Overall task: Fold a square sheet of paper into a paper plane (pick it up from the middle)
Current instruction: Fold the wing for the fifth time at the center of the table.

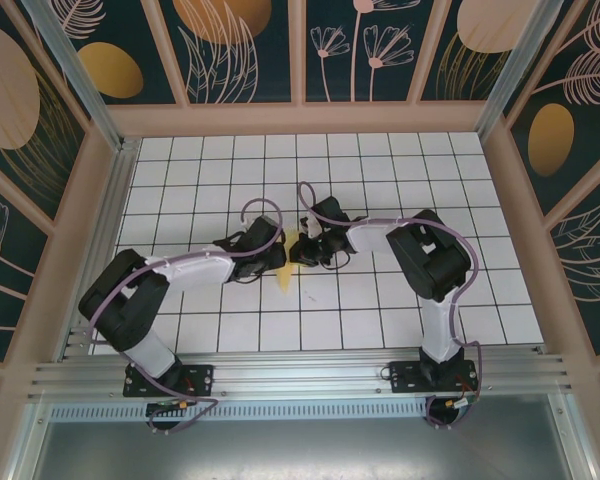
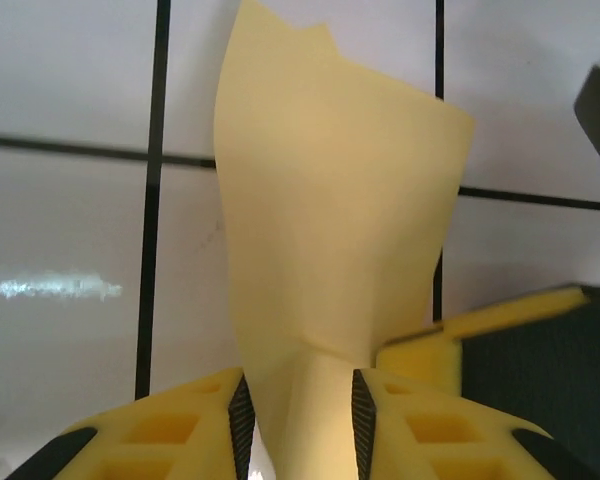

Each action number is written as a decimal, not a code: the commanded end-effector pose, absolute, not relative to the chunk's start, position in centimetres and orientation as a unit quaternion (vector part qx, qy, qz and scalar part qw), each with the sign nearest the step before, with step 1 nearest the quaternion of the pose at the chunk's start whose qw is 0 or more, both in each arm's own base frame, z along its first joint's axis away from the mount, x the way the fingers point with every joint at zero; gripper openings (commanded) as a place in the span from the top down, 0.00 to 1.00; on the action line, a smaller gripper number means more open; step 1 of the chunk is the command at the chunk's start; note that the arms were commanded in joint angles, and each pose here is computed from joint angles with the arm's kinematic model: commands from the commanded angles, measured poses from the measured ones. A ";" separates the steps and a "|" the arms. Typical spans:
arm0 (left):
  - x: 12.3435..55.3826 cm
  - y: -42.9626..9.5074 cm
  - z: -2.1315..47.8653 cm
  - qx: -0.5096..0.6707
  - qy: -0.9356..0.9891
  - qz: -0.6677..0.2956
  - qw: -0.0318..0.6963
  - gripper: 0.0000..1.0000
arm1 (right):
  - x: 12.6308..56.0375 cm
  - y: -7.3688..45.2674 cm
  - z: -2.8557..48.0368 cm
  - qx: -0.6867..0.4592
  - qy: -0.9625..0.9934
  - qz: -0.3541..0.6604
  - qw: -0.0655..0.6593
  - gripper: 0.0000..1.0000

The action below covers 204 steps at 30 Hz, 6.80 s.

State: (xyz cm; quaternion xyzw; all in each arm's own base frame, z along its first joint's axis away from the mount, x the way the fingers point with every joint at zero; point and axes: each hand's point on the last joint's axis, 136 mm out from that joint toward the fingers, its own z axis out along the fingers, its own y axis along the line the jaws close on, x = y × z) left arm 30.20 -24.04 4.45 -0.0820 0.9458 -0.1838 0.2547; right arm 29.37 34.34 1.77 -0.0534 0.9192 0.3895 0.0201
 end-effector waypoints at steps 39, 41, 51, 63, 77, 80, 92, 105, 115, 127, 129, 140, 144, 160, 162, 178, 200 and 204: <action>27.0 -25.0 2.7 -0.078 0.918 -0.275 0.275 0.99 | 31.5 33.7 4.4 0.008 0.901 0.433 0.014 0.88; 27.2 -24.9 2.8 -0.043 0.924 -0.255 0.283 1.00 | 32.3 33.3 6.1 0.006 0.897 0.440 0.036 0.85; 26.1 -26.1 2.8 0.156 0.923 -0.215 0.279 1.00 | 33.0 31.0 8.1 0.011 0.895 0.440 0.074 0.82; 26.8 -25.5 1.6 0.207 0.926 -0.143 0.280 0.98 | 31.3 31.7 6.7 0.036 0.885 0.464 0.015 0.64; 27.2 -26.5 2.6 0.286 0.896 -0.049 0.335 0.97 | 31.0 32.5 5.6 0.139 0.870 0.466 -0.076 0.45; 27.3 -26.6 2.7 0.305 0.888 -0.018 0.344 0.98 | 30.8 32.7 5.8 0.147 0.864 0.474 -0.089 0.39; 28.1 -26.6 3.7 0.313 0.874 0.014 0.372 0.99 | 30.3 32.1 4.1 0.169 0.883 0.424 -0.113 0.43; 28.0 -26.9 3.6 0.331 0.866 0.032 0.373 0.96 | 31.3 32.5 4.8 0.169 0.885 0.421 -0.106 0.36; 28.0 -27.1 3.6 0.332 0.864 0.036 0.376 0.95 | 32.2 32.3 4.7 0.182 0.889 0.410 -0.089 0.24; 27.6 -26.7 3.2 0.319 0.872 0.029 0.371 0.90 | 30.8 31.7 3.7 0.185 0.893 0.398 -0.101 0.67; 27.5 -26.7 3.2 0.317 0.873 0.027 0.370 0.88 | 30.9 31.5 3.6 0.185 0.894 0.396 -0.100 0.68; 26.8 -26.5 2.7 0.302 0.881 0.004 0.365 0.79 | 31.3 31.4 4.0 0.181 0.891 0.404 -0.094 0.57; 26.5 -26.5 2.9 0.295 0.882 -0.009 0.367 0.76 | 31.3 31.3 3.7 0.183 0.892 0.402 -0.094 0.67; 24.5 -26.4 7.0 0.095 0.913 -0.201 0.341 0.35 | 31.5 30.0 0.8 0.127 0.916 0.373 -0.071 0.92; 24.7 -26.5 7.5 0.050 0.910 -0.250 0.328 0.35 | 31.6 29.9 0.5 0.107 0.921 0.370 -0.064 0.92; 23.9 -24.5 7.2 -0.013 0.894 -0.334 0.297 0.40 | 32.6 29.6 0.5 0.047 0.928 0.367 -0.040 0.90; 25.8 -26.9 7.5 0.164 0.885 -0.272 0.340 0.69 | 32.5 29.9 0.5 0.018 0.931 0.360 -0.057 0.92; 25.9 -27.1 6.5 0.174 0.893 -0.259 0.325 0.77 | 32.5 30.0 0.5 0.019 0.930 0.363 -0.061 0.93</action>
